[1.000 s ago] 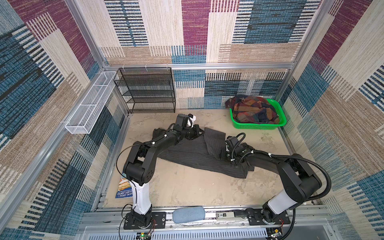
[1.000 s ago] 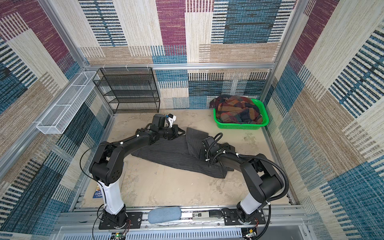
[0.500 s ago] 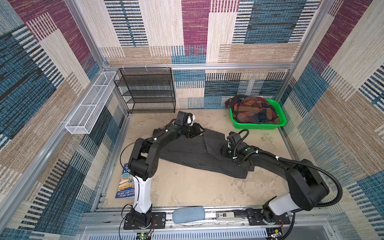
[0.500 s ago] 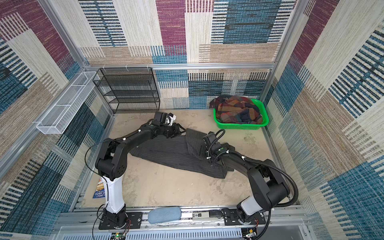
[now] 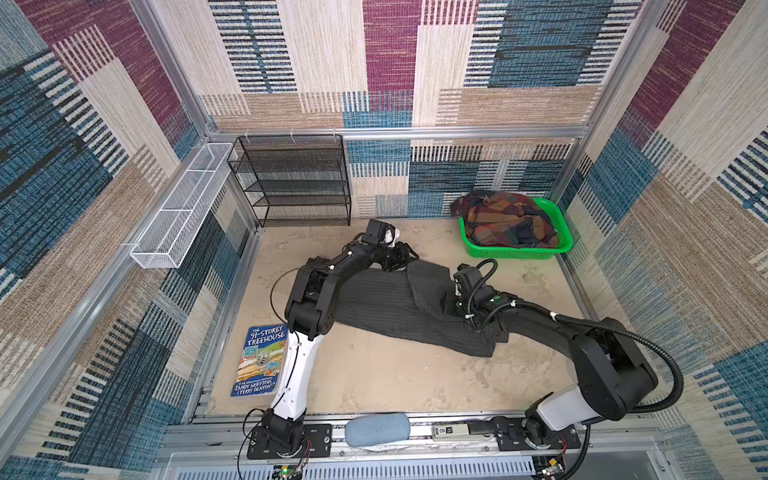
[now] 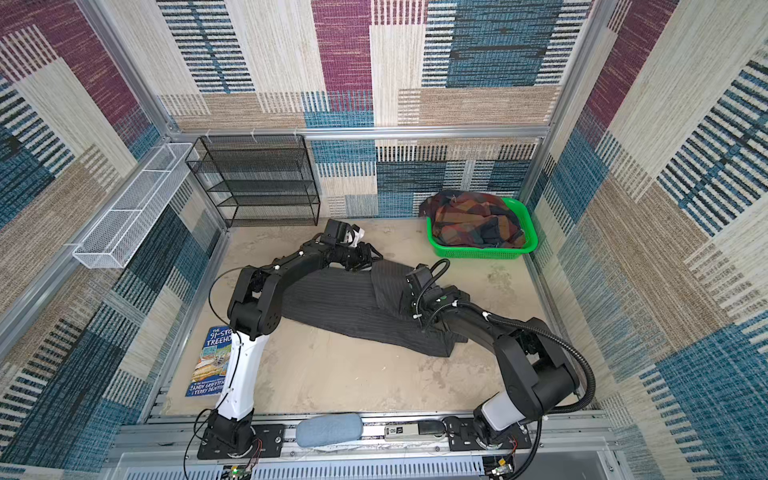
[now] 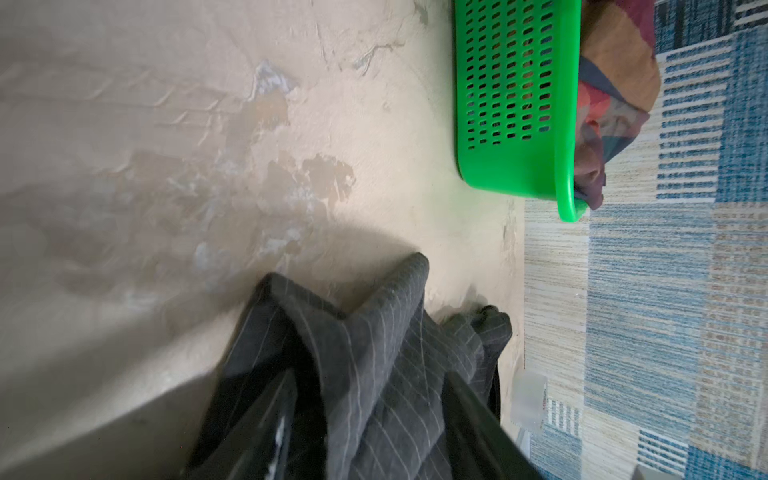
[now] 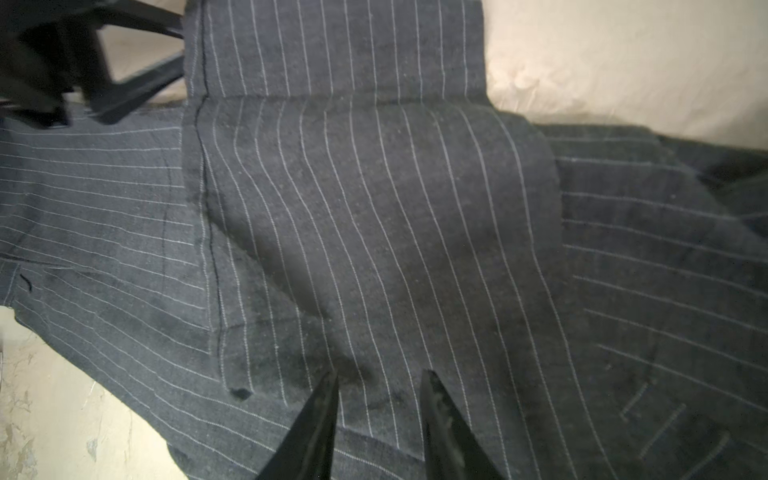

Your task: Fold and stack the long sleeve shirts

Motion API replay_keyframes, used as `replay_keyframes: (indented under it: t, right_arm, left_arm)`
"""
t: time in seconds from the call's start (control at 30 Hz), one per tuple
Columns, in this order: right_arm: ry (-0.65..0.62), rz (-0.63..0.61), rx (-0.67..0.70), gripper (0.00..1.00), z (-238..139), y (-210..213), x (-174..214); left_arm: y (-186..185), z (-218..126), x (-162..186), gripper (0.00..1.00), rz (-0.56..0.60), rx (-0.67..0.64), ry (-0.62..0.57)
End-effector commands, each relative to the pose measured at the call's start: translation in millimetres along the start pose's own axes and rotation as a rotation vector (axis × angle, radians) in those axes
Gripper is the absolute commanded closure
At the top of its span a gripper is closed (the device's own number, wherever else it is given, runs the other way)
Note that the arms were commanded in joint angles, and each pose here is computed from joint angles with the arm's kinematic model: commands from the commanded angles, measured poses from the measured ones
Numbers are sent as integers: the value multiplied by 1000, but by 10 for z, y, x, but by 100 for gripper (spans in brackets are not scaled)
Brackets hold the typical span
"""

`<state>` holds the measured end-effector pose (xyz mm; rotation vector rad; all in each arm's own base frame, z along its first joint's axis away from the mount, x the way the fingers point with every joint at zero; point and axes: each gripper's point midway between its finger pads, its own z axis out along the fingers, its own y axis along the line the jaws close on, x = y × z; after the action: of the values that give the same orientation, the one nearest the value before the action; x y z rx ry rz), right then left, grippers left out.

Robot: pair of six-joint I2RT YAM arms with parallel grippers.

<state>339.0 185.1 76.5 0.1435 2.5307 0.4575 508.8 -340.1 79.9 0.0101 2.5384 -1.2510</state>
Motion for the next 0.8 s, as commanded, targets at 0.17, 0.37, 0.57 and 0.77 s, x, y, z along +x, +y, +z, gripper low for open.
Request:
replay_keyframes:
  t: [0.17, 0.37, 0.57, 0.77]
  right_arm:
    - [-36, 7, 4, 64, -5, -12, -115]
    - [-22, 14, -20, 64, 59, 17, -99]
    - [3, 52, -23, 66, 194, -76, 40]
    - [18, 64, -13, 66, 245, -131, 119]
  left_arm:
    - [-244, 104, -85, 75, -26, 165, 1]
    - [-481, 4, -141, 100, 6, 261, -32]
    - [-970, -339, -129, 100, 135, 392, -108]
    - [-1237, -529, 69, 100, 234, 448, -115]
